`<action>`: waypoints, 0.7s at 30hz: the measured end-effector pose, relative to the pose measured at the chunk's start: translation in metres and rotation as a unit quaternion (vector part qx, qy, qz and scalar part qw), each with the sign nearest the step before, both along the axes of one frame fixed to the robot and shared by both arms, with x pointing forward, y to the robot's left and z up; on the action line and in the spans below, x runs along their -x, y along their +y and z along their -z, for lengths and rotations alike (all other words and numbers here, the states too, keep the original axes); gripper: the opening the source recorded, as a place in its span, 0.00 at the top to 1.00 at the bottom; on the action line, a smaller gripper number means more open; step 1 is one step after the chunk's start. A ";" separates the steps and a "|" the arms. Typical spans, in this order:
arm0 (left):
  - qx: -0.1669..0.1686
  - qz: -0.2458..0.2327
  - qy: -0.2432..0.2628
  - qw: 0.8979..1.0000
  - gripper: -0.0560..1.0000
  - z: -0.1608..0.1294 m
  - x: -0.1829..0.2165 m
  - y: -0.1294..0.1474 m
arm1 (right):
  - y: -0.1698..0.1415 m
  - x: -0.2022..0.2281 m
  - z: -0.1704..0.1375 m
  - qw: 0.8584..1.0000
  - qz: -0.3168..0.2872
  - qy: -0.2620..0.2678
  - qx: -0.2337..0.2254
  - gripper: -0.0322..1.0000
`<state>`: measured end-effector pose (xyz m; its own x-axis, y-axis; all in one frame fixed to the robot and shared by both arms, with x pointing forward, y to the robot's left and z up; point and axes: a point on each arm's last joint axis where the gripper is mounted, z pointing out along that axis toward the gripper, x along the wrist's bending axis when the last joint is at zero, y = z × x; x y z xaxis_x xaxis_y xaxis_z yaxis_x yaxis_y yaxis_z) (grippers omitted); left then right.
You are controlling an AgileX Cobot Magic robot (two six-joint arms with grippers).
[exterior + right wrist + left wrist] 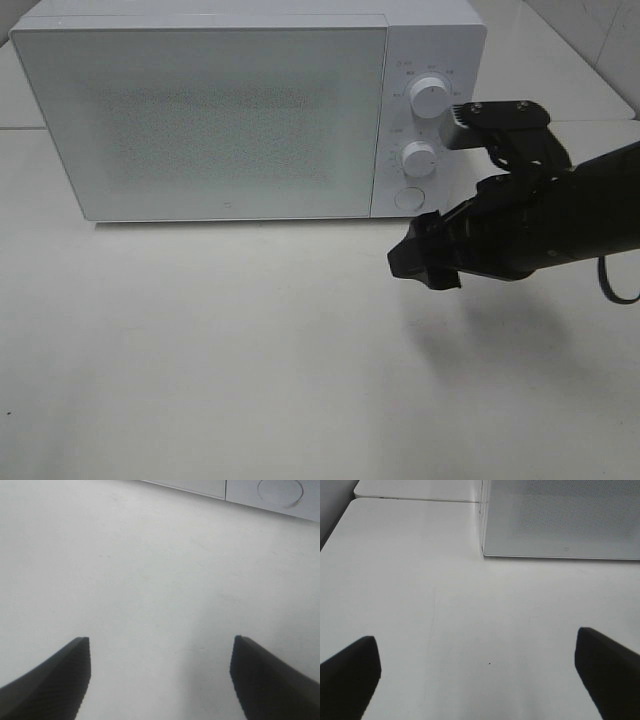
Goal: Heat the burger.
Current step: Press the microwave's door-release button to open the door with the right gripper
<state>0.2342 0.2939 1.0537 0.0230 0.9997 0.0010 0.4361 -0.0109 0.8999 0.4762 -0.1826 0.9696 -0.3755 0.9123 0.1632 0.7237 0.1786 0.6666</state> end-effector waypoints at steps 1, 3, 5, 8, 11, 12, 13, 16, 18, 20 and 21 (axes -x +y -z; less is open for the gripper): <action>0.000 0.000 0.000 1.000 0.02 0.000 0.000 0.000 | -0.004 0.001 -0.003 1.000 0.000 0.001 0.000 0.23; 0.000 0.000 0.000 1.000 0.02 0.000 0.000 0.000 | -0.011 0.003 -0.007 1.000 -0.004 0.013 0.000 0.23; 0.000 0.000 0.000 1.000 0.02 0.000 0.000 0.000 | -0.014 0.005 -0.009 1.000 -0.006 0.016 0.001 0.23; 0.000 0.000 0.000 1.000 0.02 0.000 0.000 0.000 | -0.022 0.013 -0.015 0.999 -0.007 0.042 0.004 0.23; 0.000 0.000 0.000 1.000 0.02 0.000 0.000 0.000 | -0.027 0.022 -0.020 0.997 -0.014 0.073 0.023 0.23; 0.000 0.000 0.000 1.000 0.02 0.000 0.000 0.000 | -0.030 0.027 -0.024 0.995 -0.018 0.092 0.041 0.23; 0.000 0.000 0.000 1.000 0.02 0.000 0.000 0.000 | -0.032 0.030 -0.028 0.993 -0.018 0.103 0.050 0.23; 0.000 0.000 0.000 1.000 0.02 0.000 0.000 0.000 | -0.035 0.035 -0.034 0.990 -0.014 0.122 0.063 0.23; 0.000 0.000 0.000 1.000 0.02 0.000 0.000 0.000 | -0.040 0.044 -0.044 0.989 -0.003 0.132 0.073 0.23; 0.000 0.000 0.000 1.000 0.02 0.000 0.000 0.000 | -0.043 0.050 -0.050 0.989 0.001 0.130 0.074 0.23; 0.000 0.000 0.000 1.000 0.02 0.000 0.000 0.000 | -0.044 0.054 -0.054 0.989 0.001 0.127 0.072 0.23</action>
